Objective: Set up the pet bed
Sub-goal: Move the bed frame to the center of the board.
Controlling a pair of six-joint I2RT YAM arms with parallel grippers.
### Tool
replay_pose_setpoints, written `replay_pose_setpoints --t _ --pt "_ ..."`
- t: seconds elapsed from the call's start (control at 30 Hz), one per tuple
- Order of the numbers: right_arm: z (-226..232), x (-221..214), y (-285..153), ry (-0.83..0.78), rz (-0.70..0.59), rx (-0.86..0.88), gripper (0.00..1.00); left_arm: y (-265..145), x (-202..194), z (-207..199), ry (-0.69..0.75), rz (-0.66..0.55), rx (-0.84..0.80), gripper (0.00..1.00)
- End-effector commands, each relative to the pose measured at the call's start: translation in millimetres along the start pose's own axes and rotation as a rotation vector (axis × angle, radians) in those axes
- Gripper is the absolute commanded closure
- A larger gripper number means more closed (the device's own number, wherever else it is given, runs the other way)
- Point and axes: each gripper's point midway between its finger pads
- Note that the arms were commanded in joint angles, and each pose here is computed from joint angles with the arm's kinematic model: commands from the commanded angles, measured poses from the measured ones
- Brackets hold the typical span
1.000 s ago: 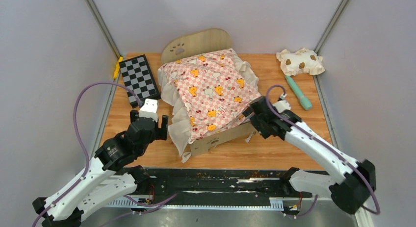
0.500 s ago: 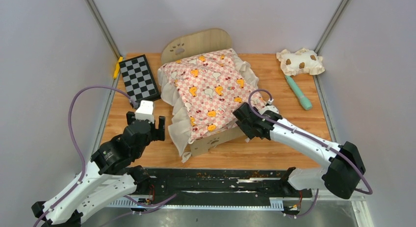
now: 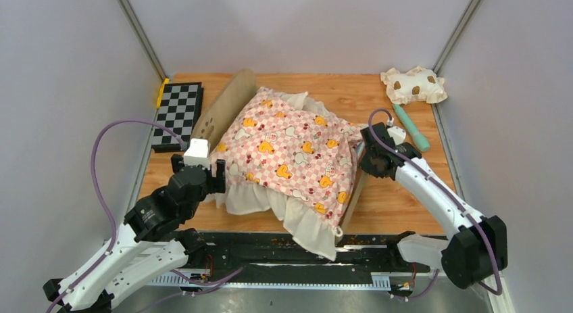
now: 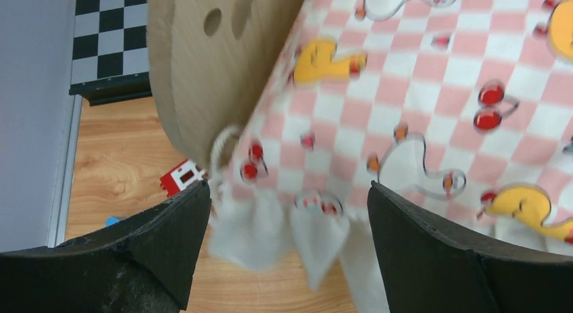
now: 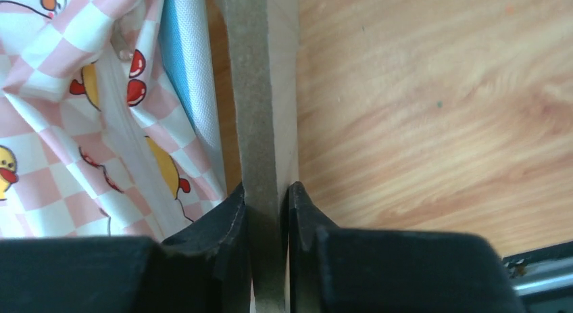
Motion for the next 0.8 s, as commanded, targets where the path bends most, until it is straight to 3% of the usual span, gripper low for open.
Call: replay_pose_setpoints --t 0.0,0.43,0.77 --pt "50.2 73.2 13.0 0.039 -0.088 0.202 1.0 -0.4 1.0 5.6 -0.015 -0.008 0.031 0.08" --pt "98.6 180.2 19.1 -0.113 -0.131 0.183 1.0 0.5 0.5 6.4 -0.015 -0.003 0.041 0.08" --pt "89.3 229.3 56.7 -0.329 -0.177 0.053 1.0 2.4 -0.4 2.5 -0.002 0.008 0.028 0.08"
Point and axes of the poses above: each gripper's point midway between its finger pads, its own y axis out along the fingers, its own z axis along the line the jaws close on, x = y × z
